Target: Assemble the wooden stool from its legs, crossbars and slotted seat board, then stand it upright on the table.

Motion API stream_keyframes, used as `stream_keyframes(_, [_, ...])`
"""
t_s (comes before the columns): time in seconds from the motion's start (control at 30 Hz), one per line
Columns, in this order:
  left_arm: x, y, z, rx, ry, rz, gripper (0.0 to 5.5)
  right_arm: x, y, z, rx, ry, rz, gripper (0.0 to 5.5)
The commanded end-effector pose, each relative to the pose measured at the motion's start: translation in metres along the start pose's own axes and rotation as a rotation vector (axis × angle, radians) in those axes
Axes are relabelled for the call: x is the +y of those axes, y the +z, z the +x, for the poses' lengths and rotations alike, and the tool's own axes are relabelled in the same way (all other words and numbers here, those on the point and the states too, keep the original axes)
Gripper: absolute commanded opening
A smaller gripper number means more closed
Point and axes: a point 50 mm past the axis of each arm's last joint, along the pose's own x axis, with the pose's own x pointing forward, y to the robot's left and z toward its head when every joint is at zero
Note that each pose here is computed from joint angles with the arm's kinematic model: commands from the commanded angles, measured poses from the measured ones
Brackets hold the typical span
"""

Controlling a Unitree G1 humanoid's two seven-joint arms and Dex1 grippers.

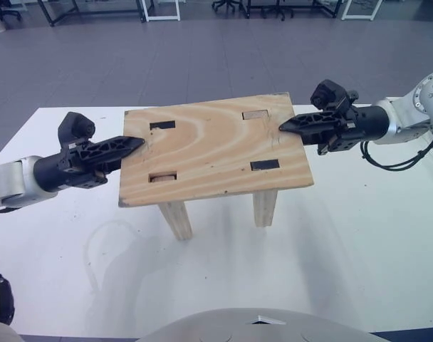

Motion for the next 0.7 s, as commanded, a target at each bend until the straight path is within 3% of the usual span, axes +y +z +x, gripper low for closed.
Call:
stream_keyframes(0.03, [0.002,0.018,0.008,-0.052,0.076,0.02,1.45,0.024,0.002,0.023,0.104,0.203,0.044,1.34])
stream_keyframes(0.3, [0.026,-0.004,0.011,-0.068,0.299,0.031,1.46,-0.036,-0.003,0.024,-0.003,0.097,0.178,1.34])
stream_keyframes(0.33, [0.03,-0.007,0.011,-0.062,0.322,0.024,1.86,-0.045,-0.003,0.022,-0.034,0.087,0.199,1.34])
stream_keyframes(0.4, [0.036,-0.011,0.01,-0.067,0.34,0.003,2.39,-0.054,-0.001,0.02,-0.094,0.095,0.217,2.0])
stream_keyframes(0.7, [0.031,-0.002,-0.023,-0.175,0.384,0.019,4.19,-0.056,0.001,0.005,-0.229,0.06,0.164,3.86])
